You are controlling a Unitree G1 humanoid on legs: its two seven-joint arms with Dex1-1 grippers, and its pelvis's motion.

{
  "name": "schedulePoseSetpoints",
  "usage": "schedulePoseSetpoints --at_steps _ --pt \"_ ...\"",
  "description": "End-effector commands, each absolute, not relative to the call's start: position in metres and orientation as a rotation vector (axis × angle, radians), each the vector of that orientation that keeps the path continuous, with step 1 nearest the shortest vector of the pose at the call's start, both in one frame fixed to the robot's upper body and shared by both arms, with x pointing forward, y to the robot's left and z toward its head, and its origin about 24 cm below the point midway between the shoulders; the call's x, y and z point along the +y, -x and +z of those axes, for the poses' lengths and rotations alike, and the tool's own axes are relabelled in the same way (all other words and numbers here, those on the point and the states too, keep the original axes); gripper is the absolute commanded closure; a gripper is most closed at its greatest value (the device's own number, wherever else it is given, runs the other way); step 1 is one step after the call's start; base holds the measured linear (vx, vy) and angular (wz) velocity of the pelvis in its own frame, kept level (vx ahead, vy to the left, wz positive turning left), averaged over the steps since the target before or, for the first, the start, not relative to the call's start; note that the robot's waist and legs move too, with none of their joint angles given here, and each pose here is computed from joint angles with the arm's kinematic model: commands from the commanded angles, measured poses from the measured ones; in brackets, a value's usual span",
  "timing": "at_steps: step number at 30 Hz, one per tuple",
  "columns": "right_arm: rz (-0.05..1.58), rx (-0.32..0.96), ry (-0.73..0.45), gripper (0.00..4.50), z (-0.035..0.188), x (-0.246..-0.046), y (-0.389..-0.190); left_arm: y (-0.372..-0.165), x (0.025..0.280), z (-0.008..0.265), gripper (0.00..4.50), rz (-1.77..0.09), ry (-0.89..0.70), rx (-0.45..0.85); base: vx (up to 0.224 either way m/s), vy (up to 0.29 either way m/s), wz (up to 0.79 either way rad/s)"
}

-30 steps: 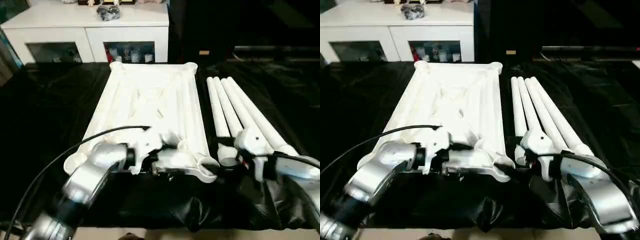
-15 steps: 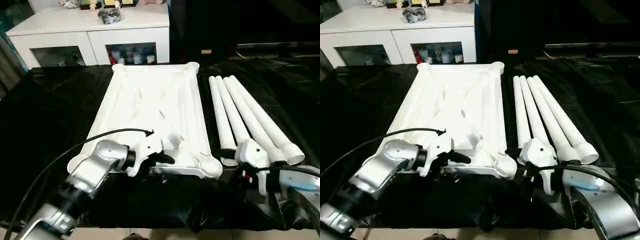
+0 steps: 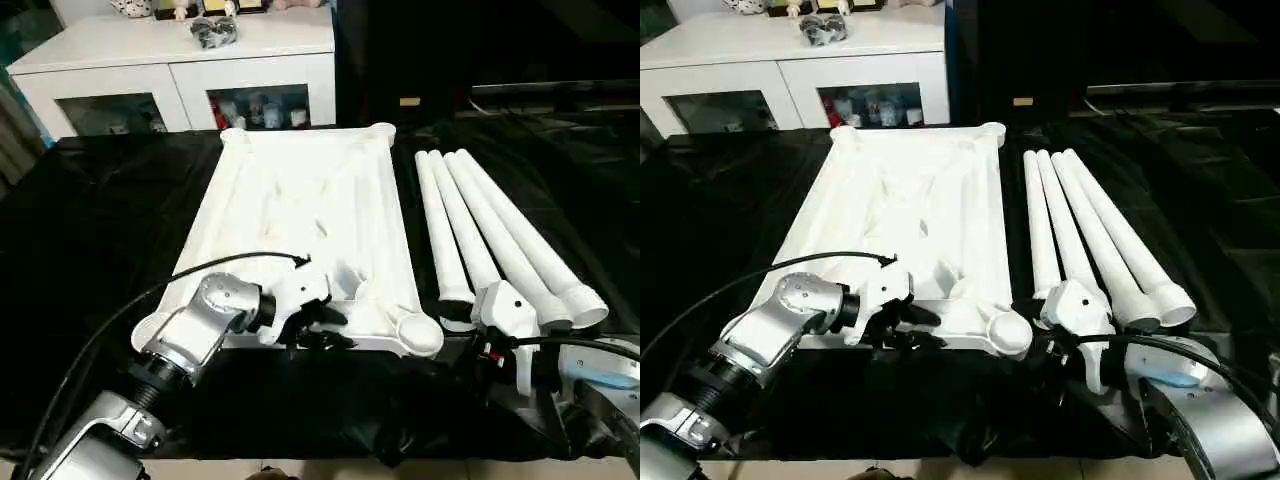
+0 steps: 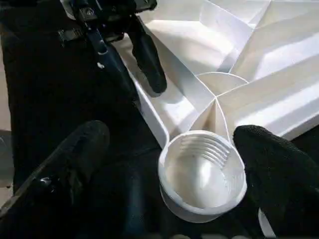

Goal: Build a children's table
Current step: Move table base

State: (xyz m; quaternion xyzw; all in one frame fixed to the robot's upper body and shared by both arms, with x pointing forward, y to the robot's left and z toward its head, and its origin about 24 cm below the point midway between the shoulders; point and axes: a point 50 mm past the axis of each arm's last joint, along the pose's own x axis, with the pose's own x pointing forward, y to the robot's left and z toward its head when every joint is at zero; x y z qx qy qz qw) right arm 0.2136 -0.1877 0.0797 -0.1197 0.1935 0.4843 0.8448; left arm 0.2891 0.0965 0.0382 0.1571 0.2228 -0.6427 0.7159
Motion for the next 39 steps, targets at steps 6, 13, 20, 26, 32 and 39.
schedulePoseSetpoints --at_steps 6,13,20,26,32,39 --pt "1.026 0.36 0.278 0.0 0.089 -0.185 -0.216 -0.297 0.097 0.039 3.59 -1.372 -0.377 0.494 0.0 0.0 0.0" --pt "1.025 0.357 0.279 0.0 0.088 -0.184 -0.217 -0.295 0.099 0.04 4.14 -1.343 -0.341 0.501 0.0 0.0 0.0" --pt "1.013 0.35 0.283 0.0 0.088 -0.184 -0.216 -0.283 0.107 0.04 4.46 -1.208 -0.301 0.505 0.0 0.0 0.0" --pt "1.012 0.347 0.278 0.0 0.086 -0.182 -0.216 -0.274 0.113 0.03 4.46 -1.018 -0.288 0.535 0.0 0.0 0.0" --pt "1.02 0.343 0.289 0.0 0.084 -0.18 -0.22 -0.271 0.109 0.033 4.46 -0.913 -0.298 0.526 0.0 0.0 0.0" --pt "1.015 0.338 0.303 0.0 0.084 -0.181 -0.222 -0.268 0.092 0.039 4.46 -0.956 -0.312 0.452 0.0 0.0 0.0"
